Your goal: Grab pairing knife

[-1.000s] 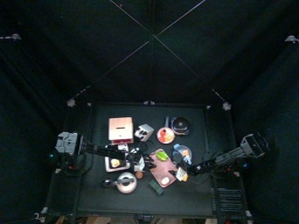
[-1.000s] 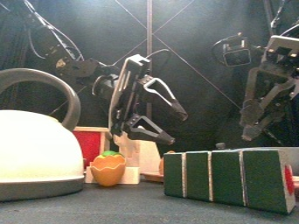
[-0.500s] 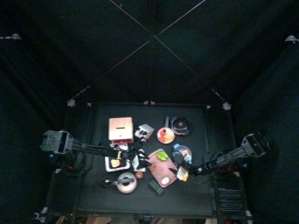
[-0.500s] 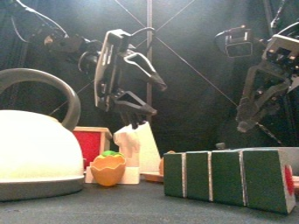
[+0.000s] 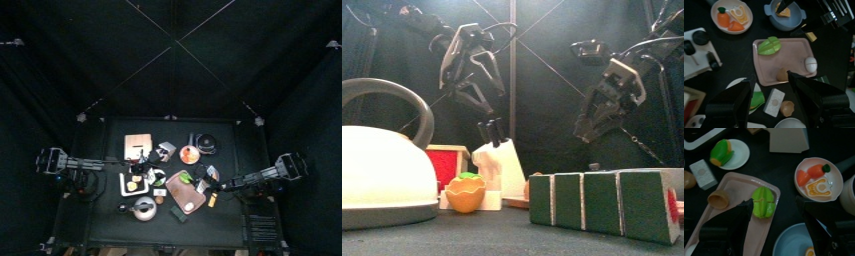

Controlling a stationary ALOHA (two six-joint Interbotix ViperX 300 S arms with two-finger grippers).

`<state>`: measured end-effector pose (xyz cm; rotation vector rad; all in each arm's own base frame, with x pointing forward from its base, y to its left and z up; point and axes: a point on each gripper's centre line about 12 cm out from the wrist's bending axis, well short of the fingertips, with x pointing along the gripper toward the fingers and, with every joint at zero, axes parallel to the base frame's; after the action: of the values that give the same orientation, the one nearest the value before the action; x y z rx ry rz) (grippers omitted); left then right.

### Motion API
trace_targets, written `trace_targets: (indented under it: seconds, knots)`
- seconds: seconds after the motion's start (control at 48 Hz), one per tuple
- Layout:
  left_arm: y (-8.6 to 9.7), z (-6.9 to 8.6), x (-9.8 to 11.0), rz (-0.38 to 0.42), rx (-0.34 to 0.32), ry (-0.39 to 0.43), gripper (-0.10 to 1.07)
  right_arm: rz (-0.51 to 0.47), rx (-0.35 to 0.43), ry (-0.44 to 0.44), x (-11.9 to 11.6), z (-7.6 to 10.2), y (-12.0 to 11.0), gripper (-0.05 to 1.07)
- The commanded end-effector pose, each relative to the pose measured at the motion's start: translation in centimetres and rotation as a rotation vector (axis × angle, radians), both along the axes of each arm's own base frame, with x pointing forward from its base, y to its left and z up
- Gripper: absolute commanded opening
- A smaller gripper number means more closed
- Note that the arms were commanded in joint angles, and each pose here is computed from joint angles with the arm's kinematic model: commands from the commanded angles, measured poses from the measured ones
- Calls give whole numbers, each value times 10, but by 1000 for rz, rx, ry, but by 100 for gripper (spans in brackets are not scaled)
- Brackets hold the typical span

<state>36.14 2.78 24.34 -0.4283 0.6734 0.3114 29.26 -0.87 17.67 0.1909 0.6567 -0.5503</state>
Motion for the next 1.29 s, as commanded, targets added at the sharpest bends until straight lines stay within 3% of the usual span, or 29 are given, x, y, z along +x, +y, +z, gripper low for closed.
trace_targets:
  seconds: [0.0,0.229,0.479,0.667,0.854,1.042,1.271]
  knots:
    - [8,22,-1,12,58,-12,89,-46,-5,-42,8,13,-14,98]
    - [26,20,-2,51,118,22,89,-288,13,-106,11,33,-72,98]
    - [37,5,1,66,177,87,89,-368,24,-178,20,50,-120,98]
    - [47,-7,11,63,260,159,89,-415,45,-166,24,41,-147,98]
    - [53,-11,21,70,276,173,89,-425,54,-132,26,27,-156,98]
    - [58,-23,25,135,202,190,88,-415,51,-124,27,25,-154,98]
    - [60,-20,21,209,147,174,79,-414,50,-118,26,24,-154,98]
